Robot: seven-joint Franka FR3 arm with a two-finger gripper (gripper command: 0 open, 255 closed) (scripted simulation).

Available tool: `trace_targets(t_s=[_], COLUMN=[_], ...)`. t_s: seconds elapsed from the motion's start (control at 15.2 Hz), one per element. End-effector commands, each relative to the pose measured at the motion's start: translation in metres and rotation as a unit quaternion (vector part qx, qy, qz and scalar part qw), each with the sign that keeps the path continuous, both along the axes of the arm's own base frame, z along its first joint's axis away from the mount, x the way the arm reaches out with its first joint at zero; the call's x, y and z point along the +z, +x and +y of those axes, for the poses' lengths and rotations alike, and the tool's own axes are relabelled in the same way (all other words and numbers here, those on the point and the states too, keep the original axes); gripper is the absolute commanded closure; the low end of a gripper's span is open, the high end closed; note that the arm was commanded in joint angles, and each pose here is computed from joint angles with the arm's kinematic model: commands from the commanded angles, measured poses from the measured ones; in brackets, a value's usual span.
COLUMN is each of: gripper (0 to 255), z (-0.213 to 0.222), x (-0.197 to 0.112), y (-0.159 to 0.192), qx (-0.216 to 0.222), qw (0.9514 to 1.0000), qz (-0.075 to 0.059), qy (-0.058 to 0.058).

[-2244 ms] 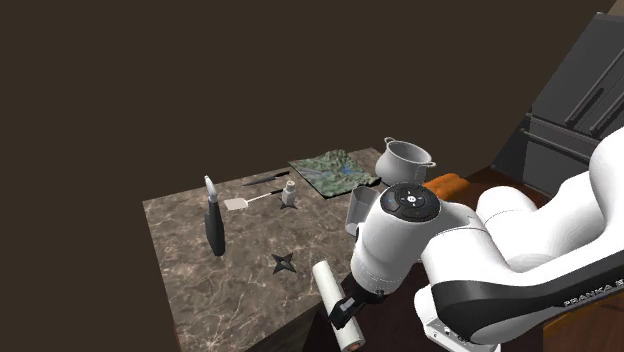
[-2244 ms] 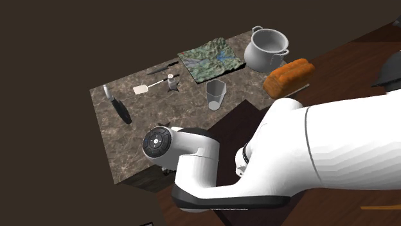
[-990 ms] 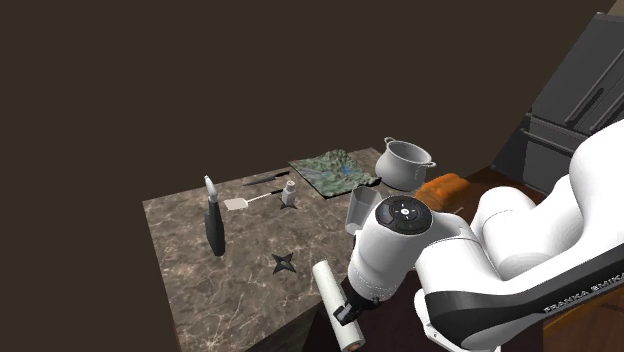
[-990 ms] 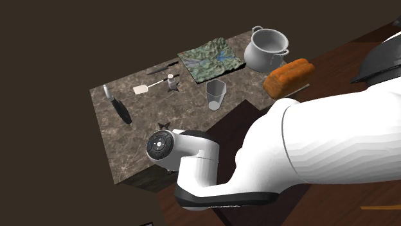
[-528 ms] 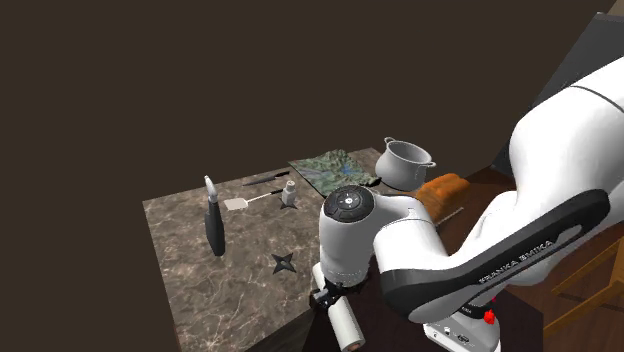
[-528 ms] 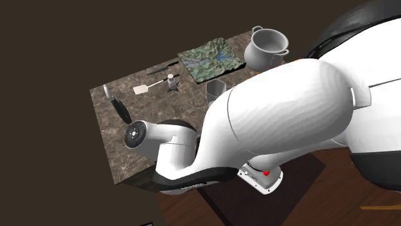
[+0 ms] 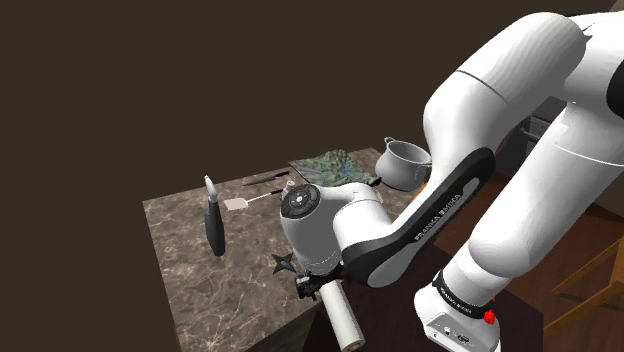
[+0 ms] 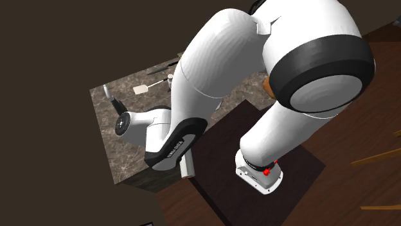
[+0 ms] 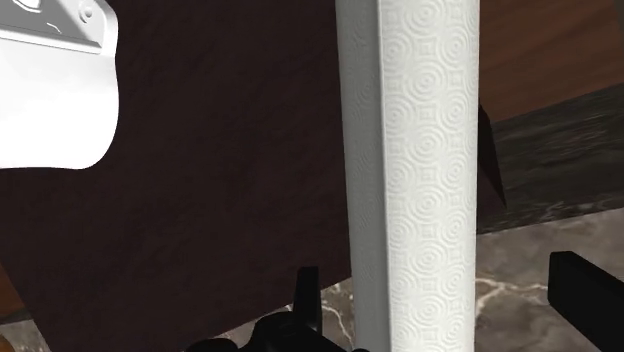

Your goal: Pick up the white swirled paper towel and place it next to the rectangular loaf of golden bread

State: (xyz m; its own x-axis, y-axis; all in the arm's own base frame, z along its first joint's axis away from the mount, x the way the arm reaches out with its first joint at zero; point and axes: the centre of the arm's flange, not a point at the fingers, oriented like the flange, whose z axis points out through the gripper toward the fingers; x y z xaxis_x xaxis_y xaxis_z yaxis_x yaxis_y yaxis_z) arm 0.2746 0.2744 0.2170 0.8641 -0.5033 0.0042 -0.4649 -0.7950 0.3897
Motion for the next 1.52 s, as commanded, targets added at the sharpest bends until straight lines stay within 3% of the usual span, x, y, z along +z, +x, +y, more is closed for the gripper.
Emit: trace_targets(t_s=[0.0, 0.59, 0.66, 1.25, 1.45], gripper=[0, 0, 255, 255, 255], z=[-0.003, -0.006, -0.006, -0.006, -0.006], x=[-0.009, -0.017, -0.017, -0.017, -0.001], y=[-0.002, -0.003, -0.003, -0.003, -0.003], qx=[0.0, 0.0, 0.0, 0.0, 0.0], qw=[1.0, 1.0, 1.0, 1.0, 1.0], qz=[0.0, 0.0, 0.0, 0.0, 0.0], qy=[0.0, 0.0, 0.0, 0.0, 0.0])
